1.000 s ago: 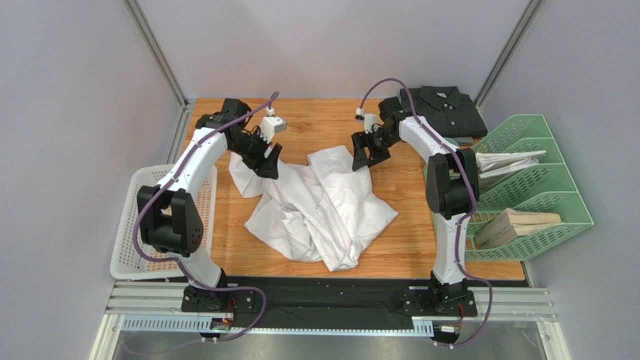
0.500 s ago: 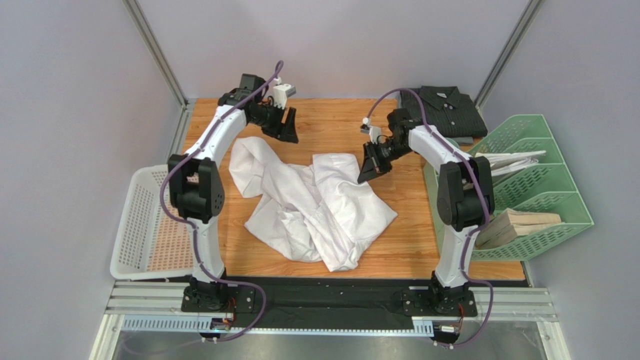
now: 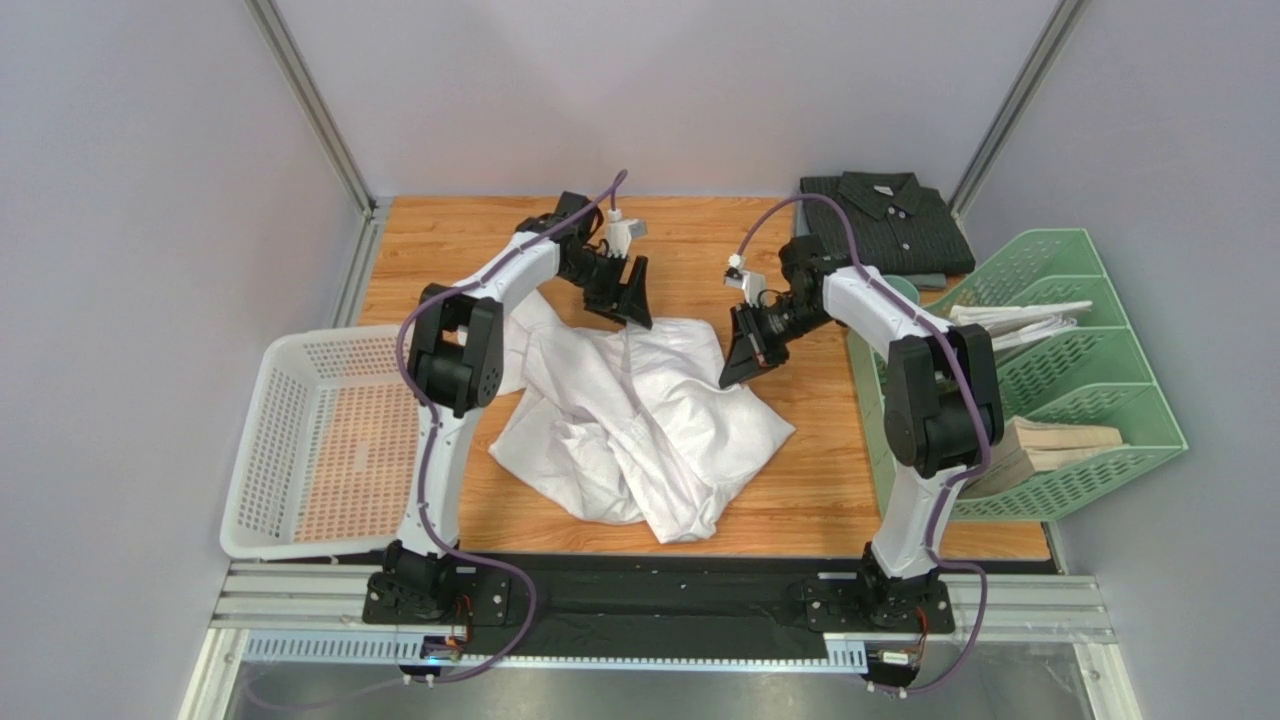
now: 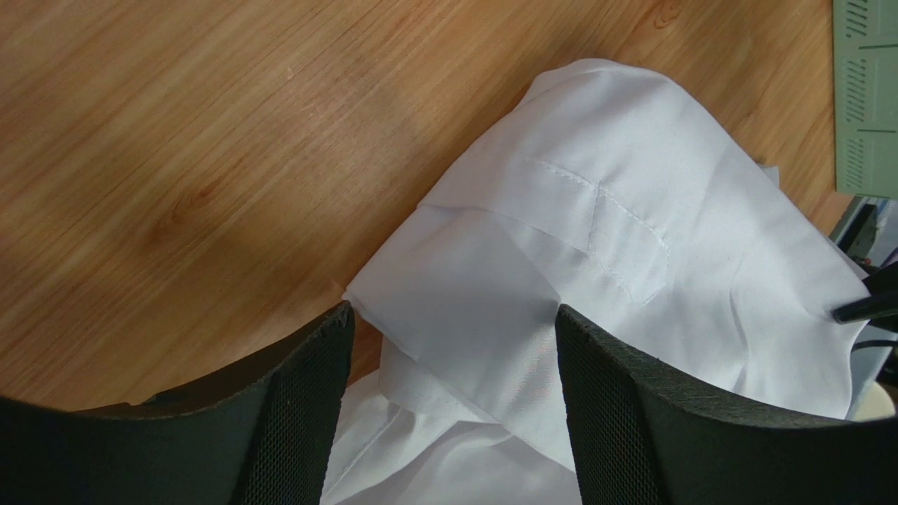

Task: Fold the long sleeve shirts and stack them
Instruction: Flatten the shirt out

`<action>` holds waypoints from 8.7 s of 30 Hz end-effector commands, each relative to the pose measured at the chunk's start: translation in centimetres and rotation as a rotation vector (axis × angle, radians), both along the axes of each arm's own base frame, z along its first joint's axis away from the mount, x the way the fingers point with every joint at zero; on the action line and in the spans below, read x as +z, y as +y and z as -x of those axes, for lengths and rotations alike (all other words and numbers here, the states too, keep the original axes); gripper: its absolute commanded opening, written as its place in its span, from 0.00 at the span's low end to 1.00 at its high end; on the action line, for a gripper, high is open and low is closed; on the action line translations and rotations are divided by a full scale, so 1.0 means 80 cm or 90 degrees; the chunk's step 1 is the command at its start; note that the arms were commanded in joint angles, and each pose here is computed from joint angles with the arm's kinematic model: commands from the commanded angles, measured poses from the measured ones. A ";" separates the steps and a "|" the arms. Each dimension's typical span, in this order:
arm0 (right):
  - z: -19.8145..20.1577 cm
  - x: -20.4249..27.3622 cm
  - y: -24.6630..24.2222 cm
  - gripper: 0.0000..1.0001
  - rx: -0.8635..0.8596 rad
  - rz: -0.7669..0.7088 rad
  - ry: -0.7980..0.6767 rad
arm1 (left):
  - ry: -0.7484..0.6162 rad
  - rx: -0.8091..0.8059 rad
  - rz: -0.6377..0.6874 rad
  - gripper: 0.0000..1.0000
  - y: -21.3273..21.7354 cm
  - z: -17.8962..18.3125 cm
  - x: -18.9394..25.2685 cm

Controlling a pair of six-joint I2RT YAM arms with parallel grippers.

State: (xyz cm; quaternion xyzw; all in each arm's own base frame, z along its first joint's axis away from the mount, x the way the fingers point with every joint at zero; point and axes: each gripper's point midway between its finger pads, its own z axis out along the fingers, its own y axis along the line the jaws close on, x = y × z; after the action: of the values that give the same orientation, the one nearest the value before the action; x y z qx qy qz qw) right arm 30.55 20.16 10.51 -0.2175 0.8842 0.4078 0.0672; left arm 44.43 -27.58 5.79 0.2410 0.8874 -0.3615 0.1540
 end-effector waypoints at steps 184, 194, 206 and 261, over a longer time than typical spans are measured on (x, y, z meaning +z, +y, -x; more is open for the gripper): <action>-0.088 0.060 -0.036 0.00 -0.069 -0.090 -0.171 | -0.340 -0.741 0.007 0.12 -0.044 0.395 0.135; -0.016 0.109 -0.072 0.00 -0.073 -0.077 -0.224 | -0.343 -0.481 -0.056 0.60 0.072 0.279 0.161; 0.001 0.213 -0.162 0.00 -0.194 -0.029 -0.374 | -0.237 -0.447 -0.263 0.73 0.167 0.219 0.007; 0.045 0.190 -0.182 0.00 -0.310 -0.049 -0.383 | -0.182 -0.208 -0.358 0.30 0.266 0.149 0.054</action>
State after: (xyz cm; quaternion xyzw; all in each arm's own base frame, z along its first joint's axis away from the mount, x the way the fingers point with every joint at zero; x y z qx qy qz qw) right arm 27.14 4.57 25.00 -0.0875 0.8473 0.3286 0.4081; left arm 29.95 -4.11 3.97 0.4619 0.8838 -0.0693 0.0273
